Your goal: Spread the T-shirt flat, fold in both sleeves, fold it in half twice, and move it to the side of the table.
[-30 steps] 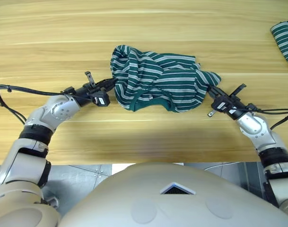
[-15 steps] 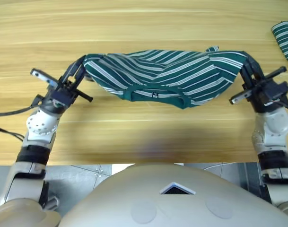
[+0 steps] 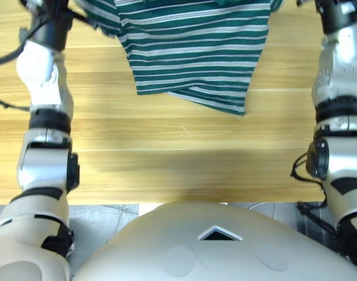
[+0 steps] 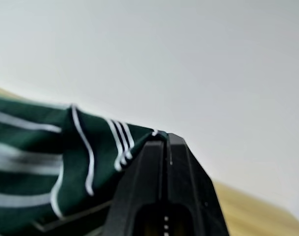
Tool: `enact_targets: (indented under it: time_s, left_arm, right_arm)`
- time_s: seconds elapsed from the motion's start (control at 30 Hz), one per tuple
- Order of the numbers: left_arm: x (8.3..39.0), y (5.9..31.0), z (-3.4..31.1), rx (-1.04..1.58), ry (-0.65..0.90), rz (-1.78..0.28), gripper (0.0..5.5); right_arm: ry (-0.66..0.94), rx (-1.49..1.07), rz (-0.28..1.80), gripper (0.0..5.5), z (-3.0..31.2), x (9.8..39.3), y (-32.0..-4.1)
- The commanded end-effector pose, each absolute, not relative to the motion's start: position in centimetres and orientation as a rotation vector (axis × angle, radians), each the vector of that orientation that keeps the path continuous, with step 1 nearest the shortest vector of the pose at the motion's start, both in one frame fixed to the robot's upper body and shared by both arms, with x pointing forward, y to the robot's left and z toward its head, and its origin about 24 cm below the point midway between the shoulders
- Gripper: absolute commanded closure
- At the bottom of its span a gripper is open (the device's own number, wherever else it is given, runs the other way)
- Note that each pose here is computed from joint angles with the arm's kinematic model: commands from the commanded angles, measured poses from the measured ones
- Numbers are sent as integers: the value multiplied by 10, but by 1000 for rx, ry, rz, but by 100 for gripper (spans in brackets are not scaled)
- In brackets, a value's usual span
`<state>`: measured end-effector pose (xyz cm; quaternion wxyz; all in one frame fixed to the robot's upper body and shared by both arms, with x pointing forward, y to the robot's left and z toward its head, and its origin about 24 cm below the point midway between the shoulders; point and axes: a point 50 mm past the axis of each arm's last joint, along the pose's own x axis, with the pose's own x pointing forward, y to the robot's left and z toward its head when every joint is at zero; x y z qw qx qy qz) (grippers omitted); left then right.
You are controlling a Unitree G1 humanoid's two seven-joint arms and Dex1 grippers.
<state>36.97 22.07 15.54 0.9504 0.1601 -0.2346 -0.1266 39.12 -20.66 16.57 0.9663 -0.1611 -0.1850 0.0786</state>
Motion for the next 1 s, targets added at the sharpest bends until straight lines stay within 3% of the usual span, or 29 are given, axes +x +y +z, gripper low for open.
enact_targets:
  time_s: [0.03,0.13,0.23,0.33,0.43,0.53,0.63,0.73,1.0]
  left_arm:
    - [420,205,255,224,-411,183,550]
    - [417,204,295,169,-525,249,550]
    - [415,213,269,240,-510,196,550]
    - [402,227,201,415,-441,138,550]
    - [375,223,124,611,-340,-59,550]
    - [326,208,40,819,-183,-426,550]
    - [253,201,-19,864,-76,-878,550]
    - [216,218,-30,836,1,-1041,550]
    - [199,256,-25,782,121,-901,550]
  right_arm:
    - [-422,-389,-378,549,260,421,-193]
    - [-619,-293,-427,549,303,415,-179]
    - [-615,-365,-319,549,277,415,-179]
    - [-508,-532,-133,549,201,407,-189]
    - [-402,-556,12,549,133,382,-202]
    - [-271,-566,155,549,73,348,-212]
    - [-143,-676,566,549,19,291,-209]
    - [2,-749,902,549,-9,233,-226]
    - [188,-817,904,549,-22,204,-255]
